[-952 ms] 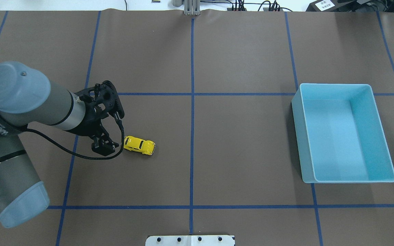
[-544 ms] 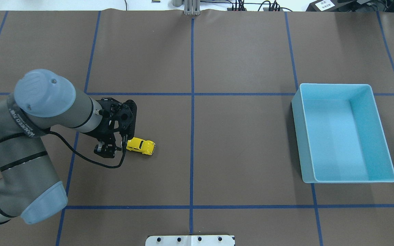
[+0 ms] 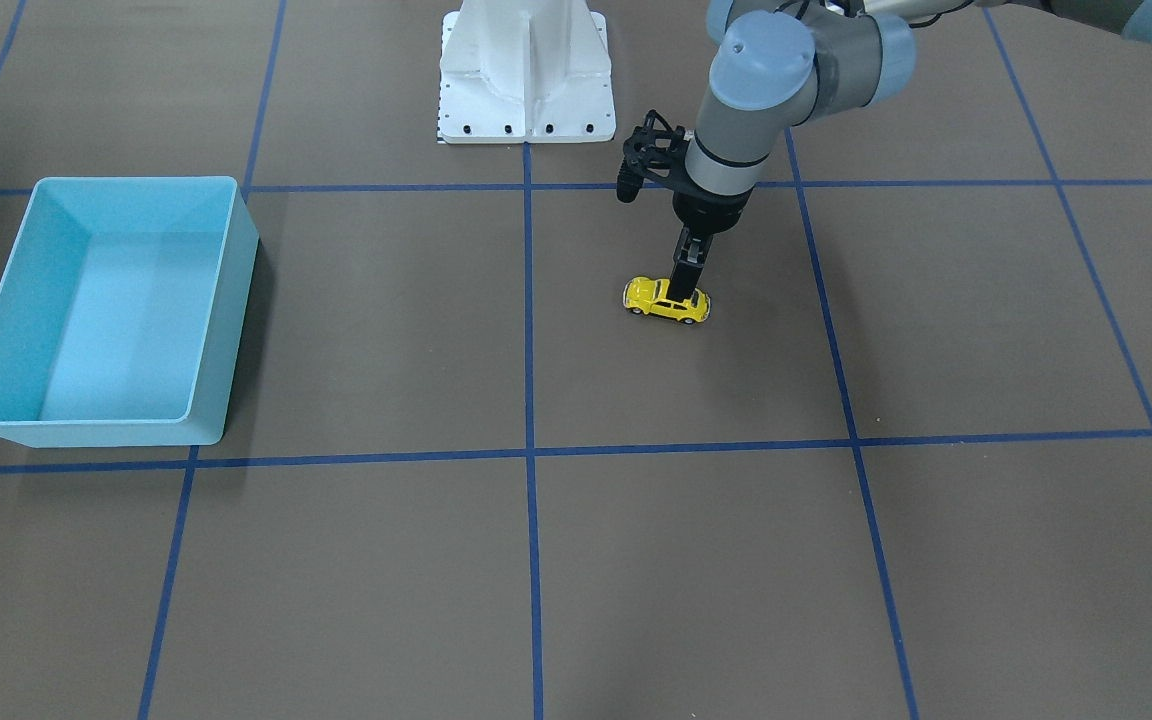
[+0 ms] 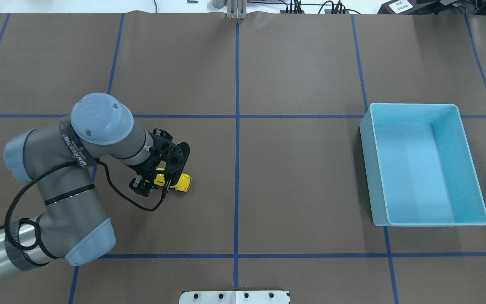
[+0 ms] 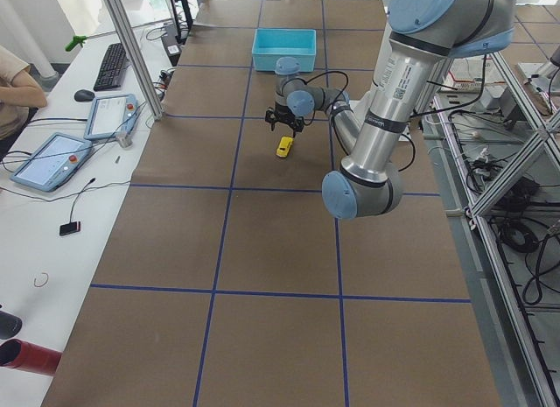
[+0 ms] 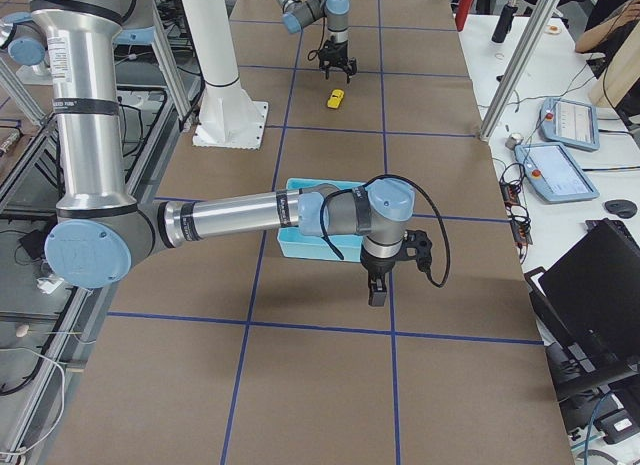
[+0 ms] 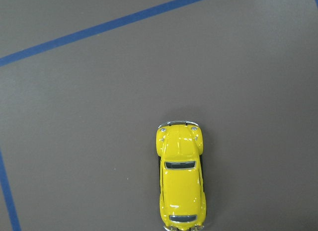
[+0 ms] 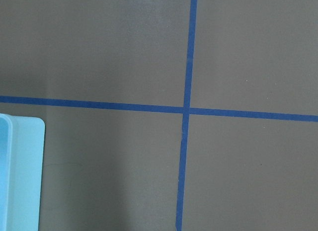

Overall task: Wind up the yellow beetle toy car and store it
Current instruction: 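Close the left gripper on the car, pressing it onto the table, then drag the held car backward along the table toward the robot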

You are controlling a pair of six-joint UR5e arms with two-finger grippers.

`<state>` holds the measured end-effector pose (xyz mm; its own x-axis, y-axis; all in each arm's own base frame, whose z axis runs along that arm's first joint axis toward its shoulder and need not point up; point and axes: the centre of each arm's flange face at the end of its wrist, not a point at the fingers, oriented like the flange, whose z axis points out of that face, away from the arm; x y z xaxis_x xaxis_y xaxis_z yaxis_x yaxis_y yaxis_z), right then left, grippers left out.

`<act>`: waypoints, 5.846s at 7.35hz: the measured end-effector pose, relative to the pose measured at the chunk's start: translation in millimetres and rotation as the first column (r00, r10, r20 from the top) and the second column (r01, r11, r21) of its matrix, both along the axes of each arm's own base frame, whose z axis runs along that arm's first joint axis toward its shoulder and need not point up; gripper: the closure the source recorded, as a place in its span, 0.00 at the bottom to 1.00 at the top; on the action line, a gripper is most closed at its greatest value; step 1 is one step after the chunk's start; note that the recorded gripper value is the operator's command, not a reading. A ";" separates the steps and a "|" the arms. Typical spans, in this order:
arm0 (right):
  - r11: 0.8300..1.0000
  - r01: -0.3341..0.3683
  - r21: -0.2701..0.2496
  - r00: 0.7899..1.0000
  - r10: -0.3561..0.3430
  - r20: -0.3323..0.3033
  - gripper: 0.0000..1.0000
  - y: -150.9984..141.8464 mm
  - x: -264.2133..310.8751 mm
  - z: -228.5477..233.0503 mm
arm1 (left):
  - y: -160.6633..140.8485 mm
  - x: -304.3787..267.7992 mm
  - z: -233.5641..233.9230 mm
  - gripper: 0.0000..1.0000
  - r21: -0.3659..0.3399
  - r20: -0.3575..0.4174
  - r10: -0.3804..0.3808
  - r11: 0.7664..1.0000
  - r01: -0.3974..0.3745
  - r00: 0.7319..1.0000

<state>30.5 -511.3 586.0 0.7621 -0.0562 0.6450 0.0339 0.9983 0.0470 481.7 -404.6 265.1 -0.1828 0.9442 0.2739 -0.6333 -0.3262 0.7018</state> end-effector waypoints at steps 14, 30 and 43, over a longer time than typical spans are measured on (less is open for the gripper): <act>1.000 -0.001 0.001 1.000 0.001 0.000 0.00 0.0 0.2 -0.8 | -4.5 72.7 20.6 0.56 -0.037 0.082 -0.028 0.999 0.031 0.996; 1.000 -0.002 -0.001 1.000 0.002 0.000 0.00 -0.2 0.2 -0.1 | -32.9 -63.7 46.5 0.64 -0.233 0.037 -0.221 0.946 0.223 0.975; 1.000 -0.007 -0.009 1.000 0.007 -0.003 0.00 -2.1 -0.5 2.1 | -21.9 -66.2 139.5 0.62 -0.175 -0.047 -0.119 0.979 0.109 0.992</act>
<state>30.0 -513.4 588.0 0.7641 -0.0450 0.6435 0.0271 0.9989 0.0377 415.4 -426.4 404.7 -0.0596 0.9918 0.1130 -0.6167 -0.1256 0.7771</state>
